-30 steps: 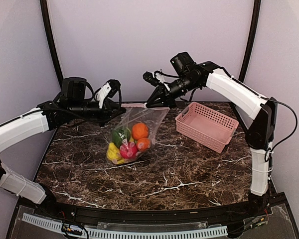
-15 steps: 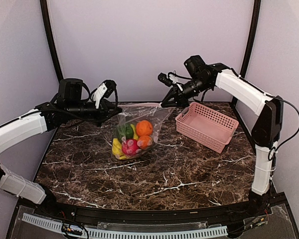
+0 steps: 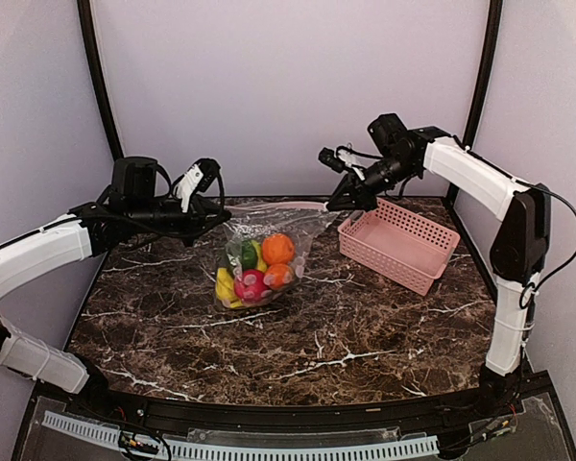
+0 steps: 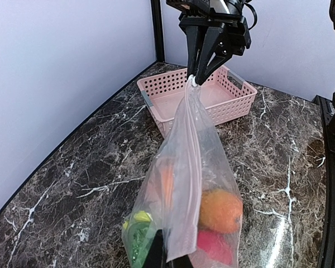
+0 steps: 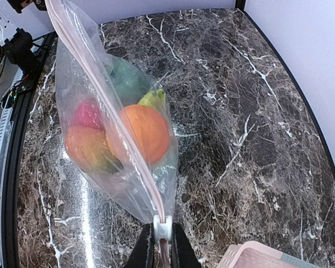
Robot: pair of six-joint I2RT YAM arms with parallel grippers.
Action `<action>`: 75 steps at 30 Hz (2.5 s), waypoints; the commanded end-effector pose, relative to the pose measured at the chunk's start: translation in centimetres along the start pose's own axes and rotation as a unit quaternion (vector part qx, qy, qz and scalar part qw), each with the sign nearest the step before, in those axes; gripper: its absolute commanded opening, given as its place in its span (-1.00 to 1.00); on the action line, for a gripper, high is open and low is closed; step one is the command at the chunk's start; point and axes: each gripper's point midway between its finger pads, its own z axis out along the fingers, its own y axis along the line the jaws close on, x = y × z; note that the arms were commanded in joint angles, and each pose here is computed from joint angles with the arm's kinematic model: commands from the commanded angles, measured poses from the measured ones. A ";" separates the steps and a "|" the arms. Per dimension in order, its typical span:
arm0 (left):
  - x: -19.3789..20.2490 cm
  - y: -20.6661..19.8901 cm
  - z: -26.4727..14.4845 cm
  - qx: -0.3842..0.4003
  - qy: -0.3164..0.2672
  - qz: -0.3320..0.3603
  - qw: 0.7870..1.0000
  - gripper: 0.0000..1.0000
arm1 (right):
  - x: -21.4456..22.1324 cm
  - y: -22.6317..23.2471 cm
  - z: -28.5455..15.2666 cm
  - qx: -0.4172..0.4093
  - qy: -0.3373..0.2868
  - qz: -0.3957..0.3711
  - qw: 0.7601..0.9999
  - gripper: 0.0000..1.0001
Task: Place the food in the zip-top bag and seal the zipper
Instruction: Zip the zipper on the zipper food storage bag, then set the zipper food storage bag at the center of the board, then reset both arms
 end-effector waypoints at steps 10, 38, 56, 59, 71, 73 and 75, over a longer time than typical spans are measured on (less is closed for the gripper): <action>-1.5 3.1 0.3 -0.056 -0.044 -0.021 0.997 -0.97 | -1.2 -2.6 -2.3 0.044 -0.006 -0.001 0.999 -0.81; -3.4 0.0 -2.9 -0.003 -0.081 0.002 0.997 0.28 | -5.8 6.0 -1.1 -0.026 -0.038 -0.062 0.997 -0.78; -4.9 -7.6 1.9 0.133 -0.004 0.013 0.991 0.36 | -4.4 7.8 -2.0 -0.009 0.005 -0.056 0.998 -0.68; -2.0 -9.5 1.5 0.146 0.026 0.012 0.989 0.35 | -1.0 8.4 -2.8 -0.021 0.013 -0.023 0.999 -0.49; 1.9 -5.0 -1.1 -0.060 0.027 0.037 0.997 0.58 | 4.1 0.8 -12.6 0.213 -0.065 0.104 0.969 0.80; 1.1 -3.2 -2.3 -0.117 0.006 0.028 0.993 0.69 | 4.9 -2.5 -17.4 0.306 -0.100 0.161 0.933 0.97; 0.4 -2.6 -3.2 -0.139 -0.007 0.026 0.990 0.75 | 5.4 -4.1 -20.6 0.361 -0.116 0.188 0.906 0.97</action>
